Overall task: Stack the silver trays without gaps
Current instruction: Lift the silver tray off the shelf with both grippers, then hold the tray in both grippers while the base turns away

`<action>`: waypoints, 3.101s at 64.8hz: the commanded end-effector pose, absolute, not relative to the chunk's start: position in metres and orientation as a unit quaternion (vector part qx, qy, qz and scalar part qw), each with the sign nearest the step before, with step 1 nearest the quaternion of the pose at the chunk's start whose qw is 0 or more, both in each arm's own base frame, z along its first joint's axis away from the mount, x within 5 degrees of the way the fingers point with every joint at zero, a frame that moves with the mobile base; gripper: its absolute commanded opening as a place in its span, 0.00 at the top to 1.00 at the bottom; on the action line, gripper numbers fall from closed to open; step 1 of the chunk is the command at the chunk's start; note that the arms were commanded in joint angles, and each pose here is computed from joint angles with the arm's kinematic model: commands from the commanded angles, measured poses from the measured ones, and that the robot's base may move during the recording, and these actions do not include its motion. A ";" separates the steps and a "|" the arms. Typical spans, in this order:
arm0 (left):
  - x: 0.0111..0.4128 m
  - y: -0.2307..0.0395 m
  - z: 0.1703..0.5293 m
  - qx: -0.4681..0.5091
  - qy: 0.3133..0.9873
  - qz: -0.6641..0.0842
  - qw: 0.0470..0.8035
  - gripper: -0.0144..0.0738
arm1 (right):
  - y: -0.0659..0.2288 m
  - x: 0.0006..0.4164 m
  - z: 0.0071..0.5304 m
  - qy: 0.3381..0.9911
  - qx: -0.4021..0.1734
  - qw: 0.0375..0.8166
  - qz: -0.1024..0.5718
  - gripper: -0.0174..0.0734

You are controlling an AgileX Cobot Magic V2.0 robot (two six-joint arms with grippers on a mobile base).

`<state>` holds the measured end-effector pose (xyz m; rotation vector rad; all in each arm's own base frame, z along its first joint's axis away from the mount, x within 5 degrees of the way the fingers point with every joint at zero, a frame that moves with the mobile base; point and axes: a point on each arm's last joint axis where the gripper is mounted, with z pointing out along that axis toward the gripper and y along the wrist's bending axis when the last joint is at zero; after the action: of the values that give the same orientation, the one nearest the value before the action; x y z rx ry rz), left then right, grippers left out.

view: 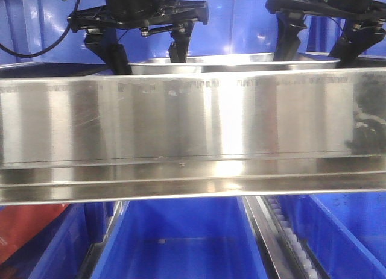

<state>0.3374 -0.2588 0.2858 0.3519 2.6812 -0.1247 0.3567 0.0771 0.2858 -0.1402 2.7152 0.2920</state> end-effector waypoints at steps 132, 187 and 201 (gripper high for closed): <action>0.277 -0.211 0.450 0.128 0.884 -0.093 0.440 0.85 | 0.064 0.288 0.444 0.878 -0.062 0.456 0.130 0.89; 0.287 -0.216 0.472 0.156 0.808 -0.103 0.559 0.85 | 0.063 0.294 0.466 0.826 -0.050 0.544 0.137 0.89; 0.287 -0.216 0.472 0.156 0.808 -0.103 0.559 0.85 | 0.063 0.294 0.466 0.826 -0.050 0.544 0.137 0.89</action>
<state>0.2923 -0.2160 0.4608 0.3509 1.9704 -0.2161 0.2985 0.0642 0.4530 -0.1029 2.0378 0.3331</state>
